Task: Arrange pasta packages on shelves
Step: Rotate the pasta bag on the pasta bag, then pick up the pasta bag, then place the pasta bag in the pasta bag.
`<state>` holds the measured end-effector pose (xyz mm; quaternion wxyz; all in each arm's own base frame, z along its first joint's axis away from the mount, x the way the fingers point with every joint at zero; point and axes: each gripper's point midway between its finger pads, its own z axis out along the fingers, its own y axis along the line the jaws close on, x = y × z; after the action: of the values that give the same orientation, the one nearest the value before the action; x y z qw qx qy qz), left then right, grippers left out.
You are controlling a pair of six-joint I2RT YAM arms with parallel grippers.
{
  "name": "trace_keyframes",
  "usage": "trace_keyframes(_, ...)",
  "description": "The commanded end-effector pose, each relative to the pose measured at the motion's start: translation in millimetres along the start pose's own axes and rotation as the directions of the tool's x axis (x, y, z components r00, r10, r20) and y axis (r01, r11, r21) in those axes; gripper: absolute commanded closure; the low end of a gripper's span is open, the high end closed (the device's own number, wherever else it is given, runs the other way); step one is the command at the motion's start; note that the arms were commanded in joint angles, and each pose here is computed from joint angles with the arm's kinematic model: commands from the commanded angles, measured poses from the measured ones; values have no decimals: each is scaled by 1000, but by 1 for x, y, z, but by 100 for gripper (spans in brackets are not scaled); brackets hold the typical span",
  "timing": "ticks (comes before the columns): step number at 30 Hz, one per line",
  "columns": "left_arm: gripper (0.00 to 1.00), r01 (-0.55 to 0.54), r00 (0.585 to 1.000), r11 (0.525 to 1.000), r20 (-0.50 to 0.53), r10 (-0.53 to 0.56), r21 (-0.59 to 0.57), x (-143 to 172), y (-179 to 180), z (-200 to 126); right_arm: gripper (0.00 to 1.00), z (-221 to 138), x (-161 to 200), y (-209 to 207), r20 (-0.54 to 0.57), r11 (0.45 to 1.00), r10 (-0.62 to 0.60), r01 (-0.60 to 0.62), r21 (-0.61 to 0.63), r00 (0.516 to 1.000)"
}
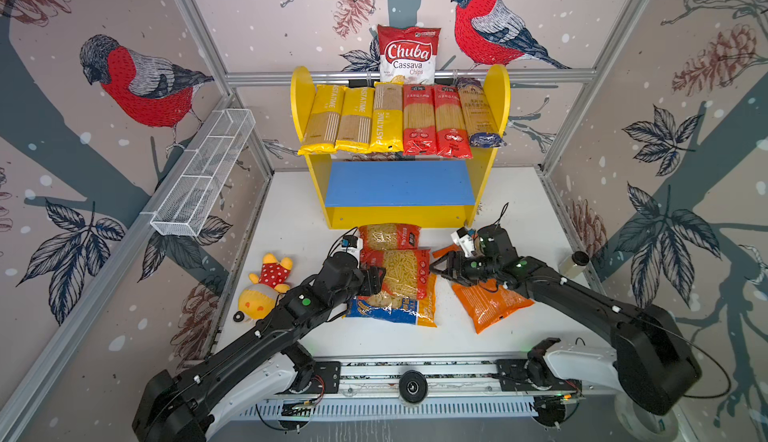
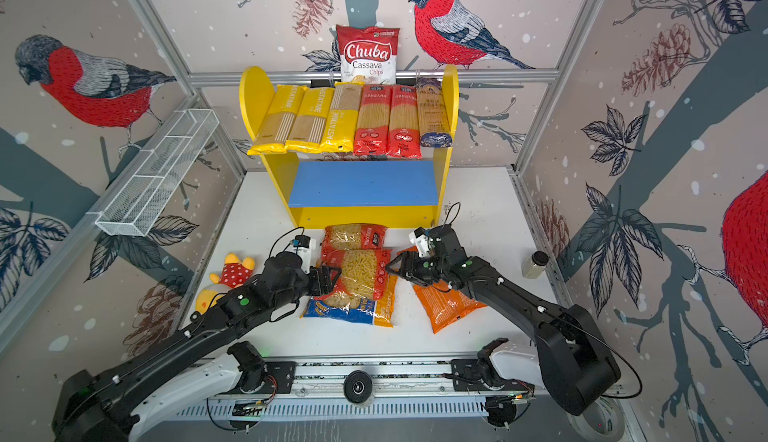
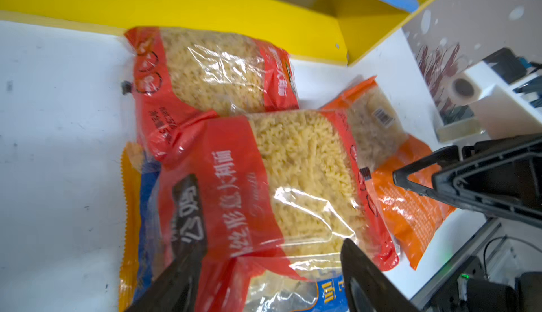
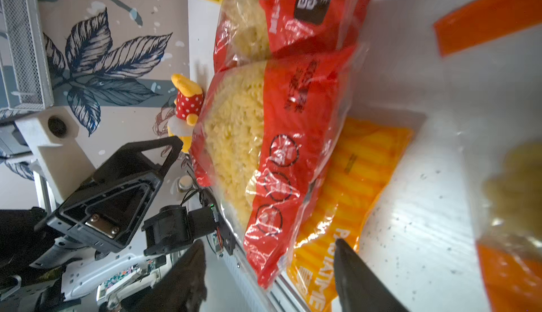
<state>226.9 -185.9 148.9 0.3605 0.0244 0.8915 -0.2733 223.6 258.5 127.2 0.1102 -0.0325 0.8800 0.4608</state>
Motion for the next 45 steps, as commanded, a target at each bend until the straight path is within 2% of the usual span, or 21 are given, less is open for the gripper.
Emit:
trace_keyframes(1,26,58,998,996,22,-60,69,-6,-9,-3,23,10,-7,-10,-7,1000,-4,4,5,1000)
trace_keyframes(8,26,88,996,985,-6,-88,146,8,-16,6,21,47,-11,-2,-32,999,2,-3,-46,999)
trace_keyframes(13,27,102,995,982,-24,-99,159,11,-17,11,30,69,-3,23,-95,992,-26,14,-127,995)
trace_keyframes(16,27,100,995,982,-21,-98,159,11,-18,11,42,74,0,31,-105,988,-34,17,-157,994)
trace_keyframes(20,27,84,996,981,28,-90,173,-5,-24,0,72,67,-4,48,-77,977,-30,13,-212,997)
trace_keyframes(21,27,75,995,982,48,-85,176,-11,-27,-4,78,64,-6,54,-64,974,-33,17,-226,997)
trace_keyframes(24,27,42,992,983,107,-62,180,-30,-34,-18,81,55,-16,74,-12,963,-40,35,-267,999)
trace_keyframes(27,26,-1,986,984,163,-29,176,-50,-42,-33,89,46,-27,101,41,942,-53,64,-329,998)
trace_keyframes(31,26,-38,973,986,230,0,160,-72,-48,-49,100,23,-49,142,177,903,-74,141,-405,981)
trace_keyframes(37,25,-51,962,985,273,4,166,-83,-52,-56,100,-17,-76,182,363,835,-17,212,-507,932)
trace_keyframes(40,25,-50,960,985,279,2,166,-83,-51,-55,100,-32,-83,176,446,823,84,191,-535,891)
trace_keyframes(43,25,-32,962,985,272,-15,168,-76,-46,-47,98,-30,-82,143,530,865,175,127,-485,829)
trace_keyframes(45,25,1,964,984,263,-48,176,-68,-41,-39,96,-18,-70,114,547,897,204,68,-436,812)
